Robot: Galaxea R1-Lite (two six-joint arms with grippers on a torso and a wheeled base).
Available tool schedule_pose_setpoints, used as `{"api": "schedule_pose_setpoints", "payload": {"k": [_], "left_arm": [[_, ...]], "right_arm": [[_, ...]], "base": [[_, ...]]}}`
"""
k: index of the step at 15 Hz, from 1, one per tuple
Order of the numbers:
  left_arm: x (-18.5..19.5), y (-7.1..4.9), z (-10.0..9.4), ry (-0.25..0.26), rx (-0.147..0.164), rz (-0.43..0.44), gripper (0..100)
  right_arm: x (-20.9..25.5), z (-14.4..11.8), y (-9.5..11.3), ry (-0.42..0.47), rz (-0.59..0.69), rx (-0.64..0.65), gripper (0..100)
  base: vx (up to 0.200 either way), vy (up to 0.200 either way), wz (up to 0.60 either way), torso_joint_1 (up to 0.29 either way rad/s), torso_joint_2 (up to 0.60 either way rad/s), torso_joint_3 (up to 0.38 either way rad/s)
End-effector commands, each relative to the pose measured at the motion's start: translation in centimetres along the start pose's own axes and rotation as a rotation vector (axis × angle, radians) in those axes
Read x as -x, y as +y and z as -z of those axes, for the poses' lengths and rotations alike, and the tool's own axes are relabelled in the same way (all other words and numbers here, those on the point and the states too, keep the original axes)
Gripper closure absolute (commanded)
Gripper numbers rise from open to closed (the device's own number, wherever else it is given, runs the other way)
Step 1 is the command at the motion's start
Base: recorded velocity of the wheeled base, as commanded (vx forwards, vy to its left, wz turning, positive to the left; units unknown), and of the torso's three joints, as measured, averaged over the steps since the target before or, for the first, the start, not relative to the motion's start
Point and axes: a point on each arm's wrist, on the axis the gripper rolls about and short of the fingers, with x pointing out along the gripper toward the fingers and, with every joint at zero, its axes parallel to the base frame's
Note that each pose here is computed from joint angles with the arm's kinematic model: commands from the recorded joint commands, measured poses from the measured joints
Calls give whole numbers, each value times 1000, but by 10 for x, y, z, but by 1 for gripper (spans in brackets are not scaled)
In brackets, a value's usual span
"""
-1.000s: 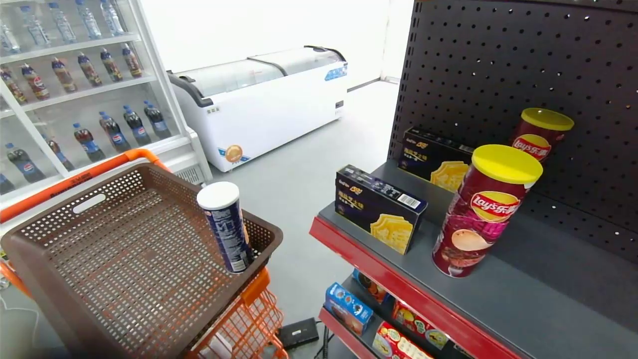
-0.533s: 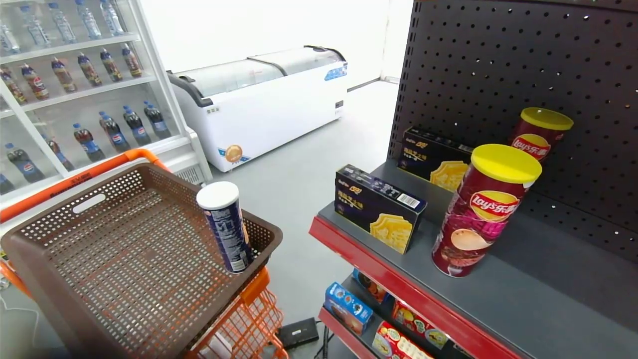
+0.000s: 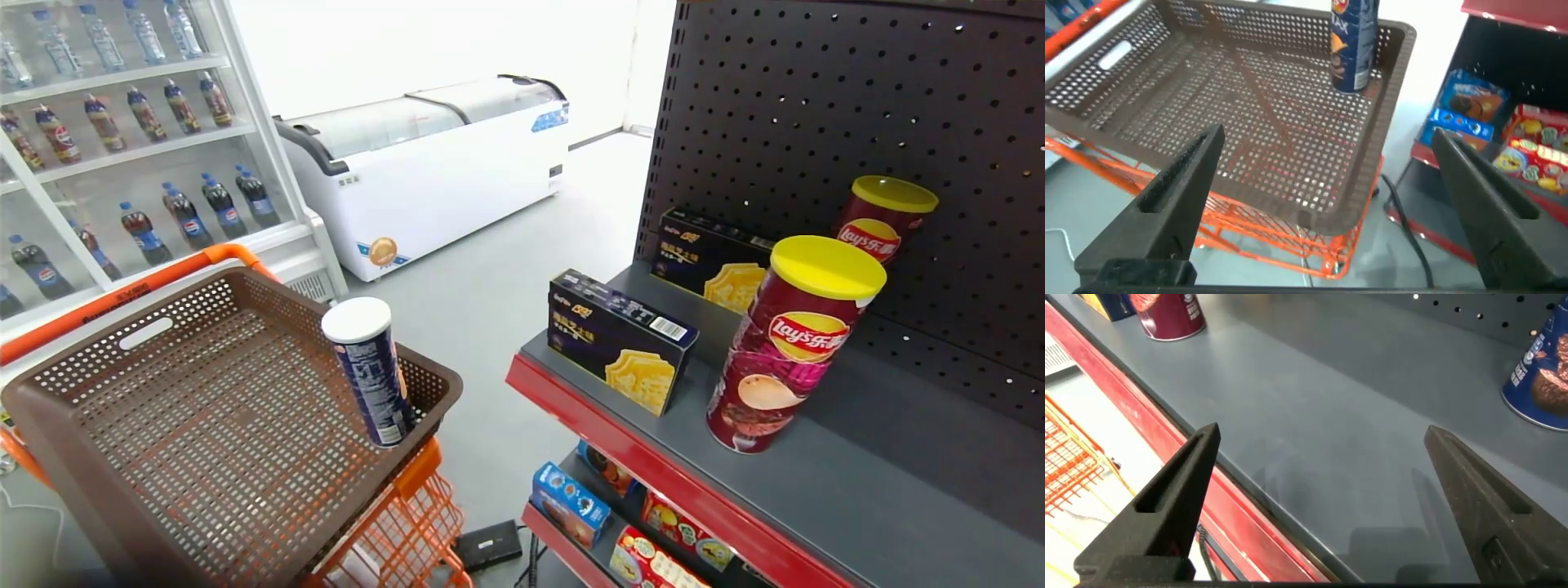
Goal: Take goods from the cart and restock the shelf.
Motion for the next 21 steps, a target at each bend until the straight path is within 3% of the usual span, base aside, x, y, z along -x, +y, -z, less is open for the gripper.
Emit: {"api": "schedule_pose_setpoints", "payload": {"k": [1,3,6,9,12,15,21], "left_arm": [[-33,0,-9,138,-10,91,0],[-45,0,-14,160,-17,113,0],[-84,-4,-22,276,-19,169,0],[-125,-14,-29,246,-31,221,0],[-154,-17,-21,254,-37,217,0],[-179,-20,-8,219,-34,206,0],[-236,-24,18,140,-34,102,0]], "right_arm": [[0,0,0,0,-1,0,0],[0,0,0,0,-1,0,0],[0,0,0,0,-1,0,0],[0,0,0,0,-1,0,0],[0,0,0,0,-1,0,0],[0,0,0,0,-1,0,0],[0,0,0,0,-1,0,0]], "base": [[0,0,0,0,0,0],[0,0,0,0,0,0],[0,0,0,0,0,0],[0,0,0,0,0,0],[0,0,0,0,0,0],[0,0,0,0,0,0],[0,0,0,0,0,0]]}}
